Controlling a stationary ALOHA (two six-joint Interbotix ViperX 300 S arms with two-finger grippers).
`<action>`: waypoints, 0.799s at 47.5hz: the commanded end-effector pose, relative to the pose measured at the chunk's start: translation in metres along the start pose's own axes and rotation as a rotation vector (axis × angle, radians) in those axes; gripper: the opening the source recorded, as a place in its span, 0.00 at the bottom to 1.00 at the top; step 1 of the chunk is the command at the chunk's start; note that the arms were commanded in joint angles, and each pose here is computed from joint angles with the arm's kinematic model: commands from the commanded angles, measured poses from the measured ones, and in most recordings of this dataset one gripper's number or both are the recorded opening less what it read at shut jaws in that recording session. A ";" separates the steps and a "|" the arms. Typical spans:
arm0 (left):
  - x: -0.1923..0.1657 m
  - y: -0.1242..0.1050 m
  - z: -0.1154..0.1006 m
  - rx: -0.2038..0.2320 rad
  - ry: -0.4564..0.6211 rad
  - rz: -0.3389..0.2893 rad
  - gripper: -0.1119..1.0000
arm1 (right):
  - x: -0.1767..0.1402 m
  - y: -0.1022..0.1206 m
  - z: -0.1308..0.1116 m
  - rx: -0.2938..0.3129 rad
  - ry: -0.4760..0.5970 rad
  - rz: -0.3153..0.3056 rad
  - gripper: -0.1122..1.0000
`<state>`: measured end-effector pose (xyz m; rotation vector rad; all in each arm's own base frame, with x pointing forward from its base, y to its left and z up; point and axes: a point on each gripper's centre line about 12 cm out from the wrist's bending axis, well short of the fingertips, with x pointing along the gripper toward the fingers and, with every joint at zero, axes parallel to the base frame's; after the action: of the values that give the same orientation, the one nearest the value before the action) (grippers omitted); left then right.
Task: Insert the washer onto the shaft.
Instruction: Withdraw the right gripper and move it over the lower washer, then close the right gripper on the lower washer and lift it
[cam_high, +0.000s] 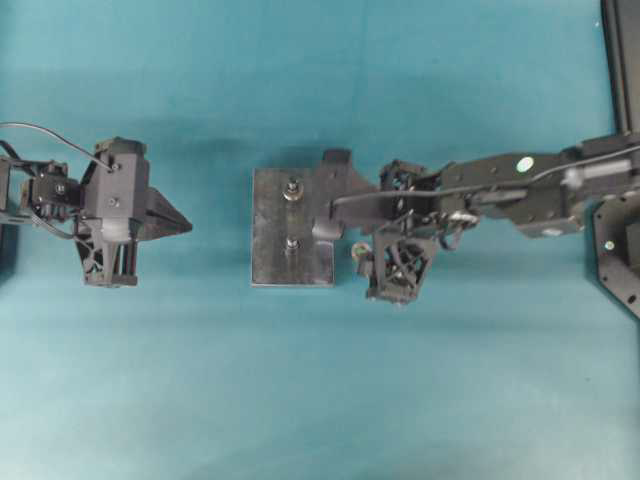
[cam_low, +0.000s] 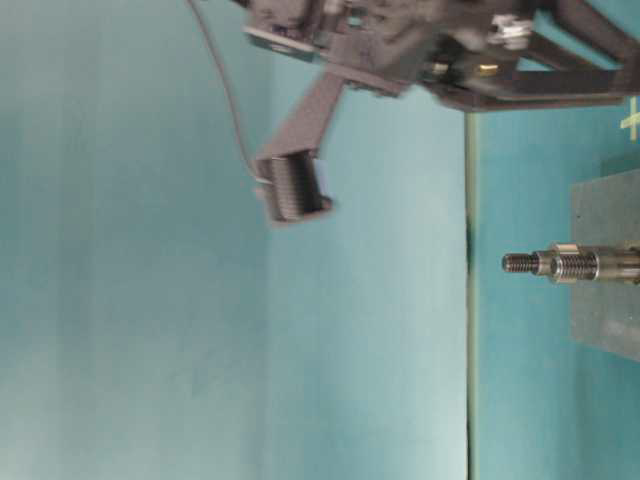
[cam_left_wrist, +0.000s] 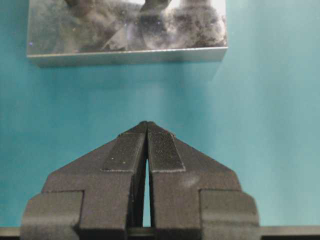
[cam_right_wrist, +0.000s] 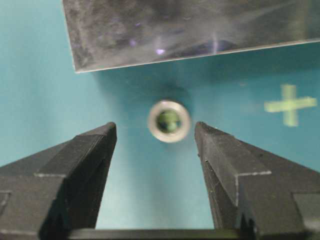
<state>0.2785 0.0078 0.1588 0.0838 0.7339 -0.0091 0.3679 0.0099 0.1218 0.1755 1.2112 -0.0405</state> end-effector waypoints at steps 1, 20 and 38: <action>-0.001 0.000 0.006 0.003 -0.021 0.001 0.10 | 0.000 0.003 0.005 0.002 -0.016 0.002 0.70; -0.001 0.000 0.006 0.003 -0.021 0.001 0.10 | 0.008 -0.004 0.006 -0.002 -0.014 -0.016 0.70; -0.001 0.000 0.004 0.001 -0.018 0.001 0.10 | 0.012 -0.007 0.005 0.007 -0.004 -0.020 0.70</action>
<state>0.2785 0.0078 0.1588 0.0838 0.7339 -0.0091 0.3696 0.0025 0.1028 0.1624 1.2409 -0.0597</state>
